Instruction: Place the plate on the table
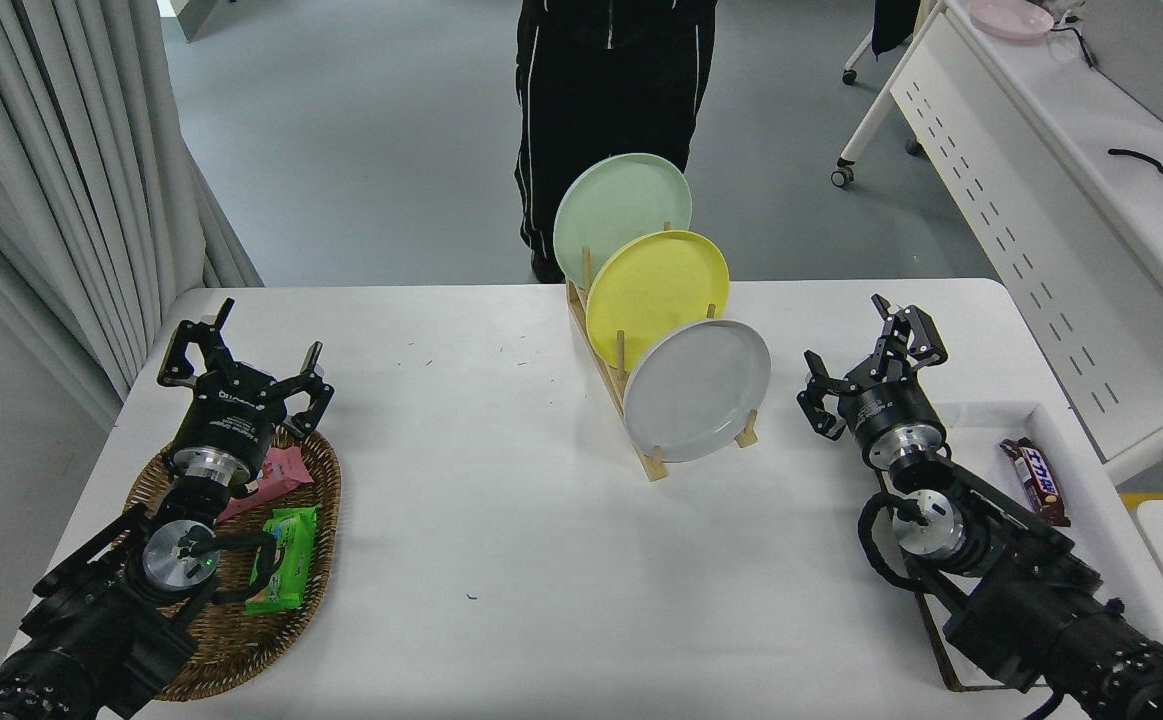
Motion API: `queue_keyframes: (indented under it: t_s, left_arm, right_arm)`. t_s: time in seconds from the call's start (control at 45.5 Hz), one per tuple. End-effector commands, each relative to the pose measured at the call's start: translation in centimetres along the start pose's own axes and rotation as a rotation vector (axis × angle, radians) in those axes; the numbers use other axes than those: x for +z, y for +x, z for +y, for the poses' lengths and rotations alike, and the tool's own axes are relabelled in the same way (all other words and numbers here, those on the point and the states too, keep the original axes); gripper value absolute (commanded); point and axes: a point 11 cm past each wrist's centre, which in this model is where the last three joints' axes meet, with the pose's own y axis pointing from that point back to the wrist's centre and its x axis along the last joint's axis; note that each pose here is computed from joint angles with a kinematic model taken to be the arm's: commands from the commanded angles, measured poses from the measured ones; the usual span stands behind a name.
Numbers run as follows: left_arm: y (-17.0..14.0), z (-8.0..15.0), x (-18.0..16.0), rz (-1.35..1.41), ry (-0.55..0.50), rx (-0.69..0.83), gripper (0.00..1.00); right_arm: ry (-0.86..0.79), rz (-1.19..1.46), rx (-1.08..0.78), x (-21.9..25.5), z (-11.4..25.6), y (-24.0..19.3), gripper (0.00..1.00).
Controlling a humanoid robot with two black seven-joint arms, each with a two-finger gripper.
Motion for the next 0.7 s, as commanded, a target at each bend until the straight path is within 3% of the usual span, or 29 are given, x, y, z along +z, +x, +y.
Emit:
queue_keyframes:
  t_s: [0.0,0.681]
  left_arm:
    - [0.0,0.0,-0.1,0.003,0.002,0.0,1.0]
    - [0.0,0.0,-0.1,0.002,0.003,0.001,1.0]
  right_arm:
    - [-0.006,0.002,0.001,0.2,0.2,0.2,1.0]
    - [-0.007,0.032,0.025,0.0,0.0,1.1,1.0]
